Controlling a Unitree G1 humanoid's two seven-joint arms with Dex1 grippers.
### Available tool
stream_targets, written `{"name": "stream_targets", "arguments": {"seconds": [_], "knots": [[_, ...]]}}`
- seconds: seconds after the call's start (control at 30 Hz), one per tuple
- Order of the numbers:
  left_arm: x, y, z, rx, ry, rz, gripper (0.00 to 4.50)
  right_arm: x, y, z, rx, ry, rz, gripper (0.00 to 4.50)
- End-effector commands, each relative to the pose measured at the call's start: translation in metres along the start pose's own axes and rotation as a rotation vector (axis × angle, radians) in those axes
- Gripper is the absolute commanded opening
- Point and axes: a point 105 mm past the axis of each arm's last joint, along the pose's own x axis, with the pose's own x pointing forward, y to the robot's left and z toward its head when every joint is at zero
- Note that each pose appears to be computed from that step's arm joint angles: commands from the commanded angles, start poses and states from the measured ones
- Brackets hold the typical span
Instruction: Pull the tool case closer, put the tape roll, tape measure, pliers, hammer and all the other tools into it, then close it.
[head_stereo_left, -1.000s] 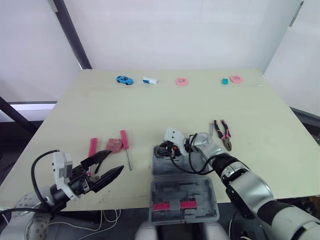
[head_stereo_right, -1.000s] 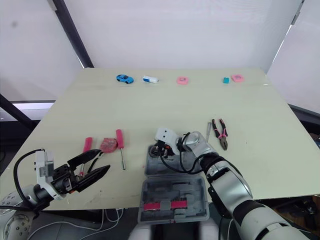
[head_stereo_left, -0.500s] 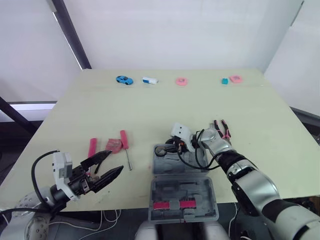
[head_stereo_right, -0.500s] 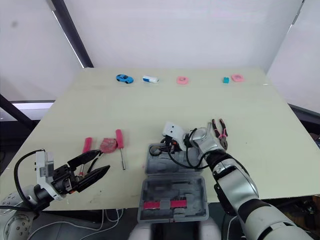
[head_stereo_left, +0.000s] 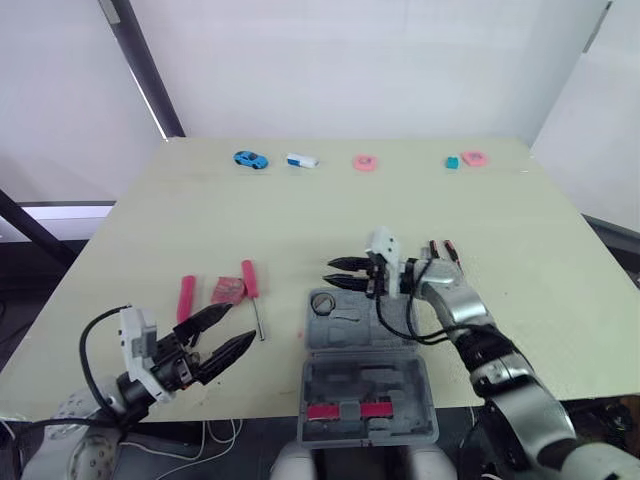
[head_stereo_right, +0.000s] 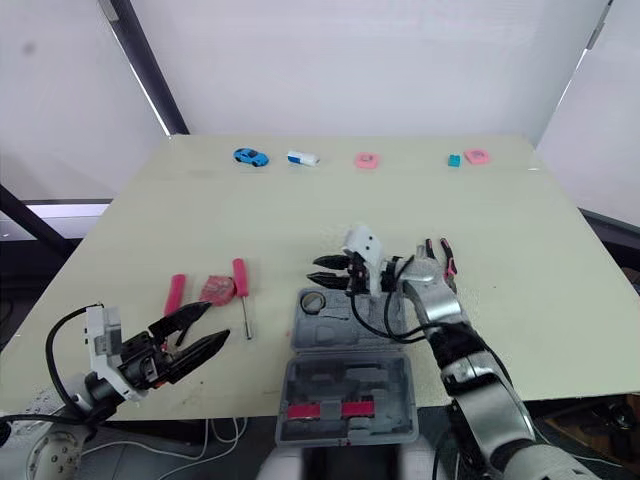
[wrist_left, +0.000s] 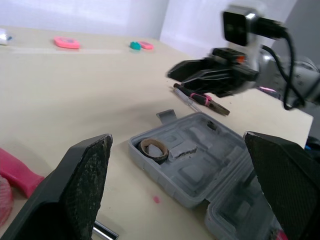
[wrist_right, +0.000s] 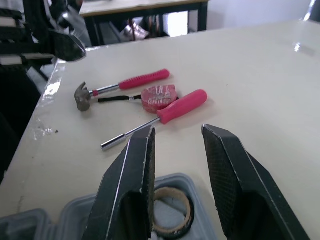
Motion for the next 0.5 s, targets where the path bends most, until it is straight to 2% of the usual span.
{"name": "stream_targets", "arguments": {"seconds": [0.03,0.07,0.2,0.23,0.33,0.5], "knots": [[0.003,-0.001,-0.006,0.003,-0.007,0.048,4.50,-0.034,0.001,0.012,0.011,-0.068,-0.086,2.05],[0.001,-0.001,-0.009,-0.006,-0.002,0.060,4.50,-0.047,0.004,0.006,0.004,-0.047,-0.104,2.18],[-0.022,0.005,-0.022,-0.051,0.024,0.164,4.50,-0.114,0.017,-0.010,0.016,0.020,-0.223,4.13],[-0.030,0.006,-0.025,-0.058,0.035,0.192,4.50,-0.132,0.020,-0.012,0.028,0.033,-0.263,4.45],[-0.054,0.010,-0.035,-0.072,0.073,0.267,4.50,-0.180,0.033,-0.018,0.050,0.098,-0.362,4.45],[-0.089,0.012,-0.052,-0.089,0.141,0.356,4.50,-0.238,0.058,-0.025,0.109,0.182,-0.503,4.45]]}}
